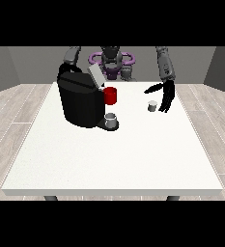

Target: Insert the coffee pod into the coffee machine and close the lid

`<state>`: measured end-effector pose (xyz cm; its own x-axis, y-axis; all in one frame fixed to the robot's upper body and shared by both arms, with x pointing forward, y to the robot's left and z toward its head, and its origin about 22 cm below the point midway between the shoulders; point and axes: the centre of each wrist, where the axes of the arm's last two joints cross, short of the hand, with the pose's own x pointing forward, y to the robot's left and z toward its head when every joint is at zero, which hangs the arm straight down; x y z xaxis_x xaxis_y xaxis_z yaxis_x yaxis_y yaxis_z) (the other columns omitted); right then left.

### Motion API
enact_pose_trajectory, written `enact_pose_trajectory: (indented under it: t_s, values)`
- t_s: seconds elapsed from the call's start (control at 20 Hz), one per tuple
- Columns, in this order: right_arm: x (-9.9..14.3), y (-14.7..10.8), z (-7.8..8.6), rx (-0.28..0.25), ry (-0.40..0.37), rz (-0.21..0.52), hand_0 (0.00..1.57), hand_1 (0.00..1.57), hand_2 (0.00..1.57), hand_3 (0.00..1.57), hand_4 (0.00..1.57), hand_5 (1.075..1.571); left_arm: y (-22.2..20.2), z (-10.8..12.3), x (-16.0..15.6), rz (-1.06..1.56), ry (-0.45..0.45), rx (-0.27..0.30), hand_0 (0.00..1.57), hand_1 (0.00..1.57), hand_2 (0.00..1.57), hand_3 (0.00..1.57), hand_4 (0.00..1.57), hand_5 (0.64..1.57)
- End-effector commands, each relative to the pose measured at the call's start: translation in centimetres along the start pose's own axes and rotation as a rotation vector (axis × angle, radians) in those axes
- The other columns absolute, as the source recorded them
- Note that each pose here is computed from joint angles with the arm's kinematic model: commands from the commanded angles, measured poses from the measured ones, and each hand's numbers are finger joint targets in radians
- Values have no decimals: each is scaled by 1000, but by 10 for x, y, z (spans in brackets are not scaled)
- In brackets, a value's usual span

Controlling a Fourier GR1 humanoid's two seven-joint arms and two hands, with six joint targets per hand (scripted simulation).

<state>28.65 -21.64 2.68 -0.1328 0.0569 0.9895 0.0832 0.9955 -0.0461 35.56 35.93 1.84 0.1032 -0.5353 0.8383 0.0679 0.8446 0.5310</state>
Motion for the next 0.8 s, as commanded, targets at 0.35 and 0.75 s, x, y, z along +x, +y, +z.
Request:
enact_pose_trajectory:
  t_s: [0.35,0.75]
  values:
    - [8,14,-17,-27,-21,-3,0,0,0,0,435,1571,-4,-10,-3,-210,33,-11,600,600,715,469,0,1571]
    - [9,-4,-10,12,2,3,0,0,0,0,487,1571,6,-9,-11,-306,-21,89,719,719,851,619,151,1571]
